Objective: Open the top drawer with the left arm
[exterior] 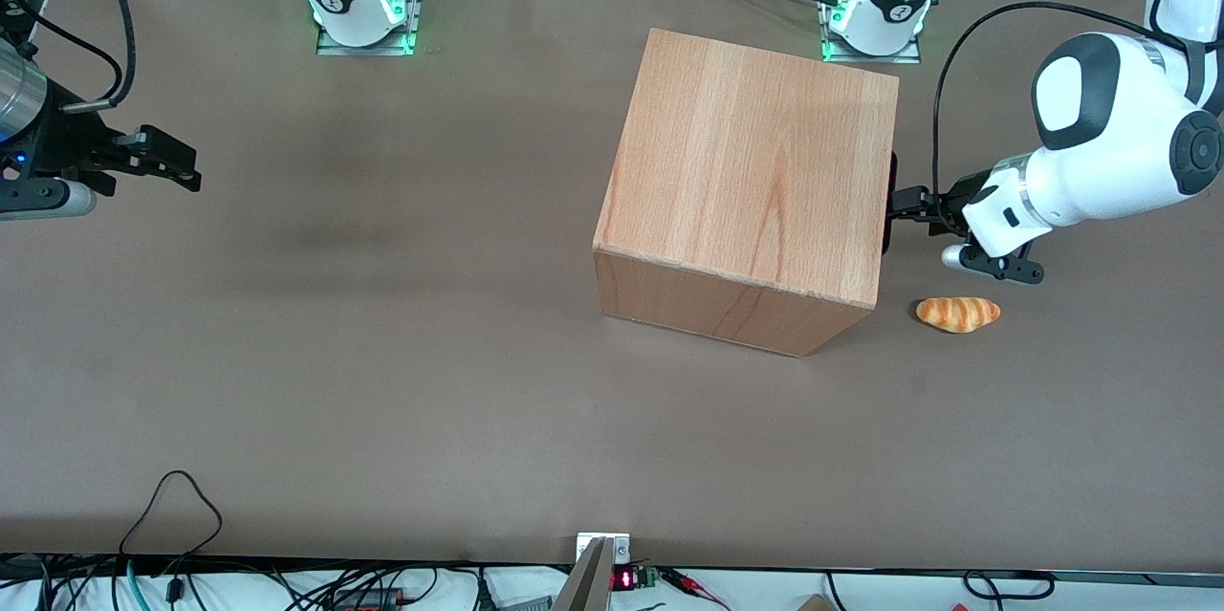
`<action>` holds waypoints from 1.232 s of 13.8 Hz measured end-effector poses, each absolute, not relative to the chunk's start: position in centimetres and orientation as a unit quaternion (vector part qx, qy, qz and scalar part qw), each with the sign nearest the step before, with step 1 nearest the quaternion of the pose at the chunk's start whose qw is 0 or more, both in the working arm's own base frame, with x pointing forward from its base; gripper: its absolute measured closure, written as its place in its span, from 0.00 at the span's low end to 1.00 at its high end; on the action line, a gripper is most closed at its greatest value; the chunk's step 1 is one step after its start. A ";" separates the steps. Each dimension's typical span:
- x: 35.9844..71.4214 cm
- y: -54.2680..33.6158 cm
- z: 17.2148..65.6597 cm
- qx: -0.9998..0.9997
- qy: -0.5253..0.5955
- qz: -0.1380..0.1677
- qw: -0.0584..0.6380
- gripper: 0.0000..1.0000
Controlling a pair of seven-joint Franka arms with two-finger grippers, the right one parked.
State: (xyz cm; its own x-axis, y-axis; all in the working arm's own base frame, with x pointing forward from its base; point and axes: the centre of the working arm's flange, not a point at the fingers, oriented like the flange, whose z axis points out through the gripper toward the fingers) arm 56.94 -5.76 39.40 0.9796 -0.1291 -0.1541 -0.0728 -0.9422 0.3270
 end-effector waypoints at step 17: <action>58.1 -5.5 37.7 0.984 -0.040 -0.066 0.158 0.00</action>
State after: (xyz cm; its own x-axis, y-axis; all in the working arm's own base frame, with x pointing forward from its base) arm 58.05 -5.53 37.67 0.9881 -0.1003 -0.1164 -0.0587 -0.9466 0.3171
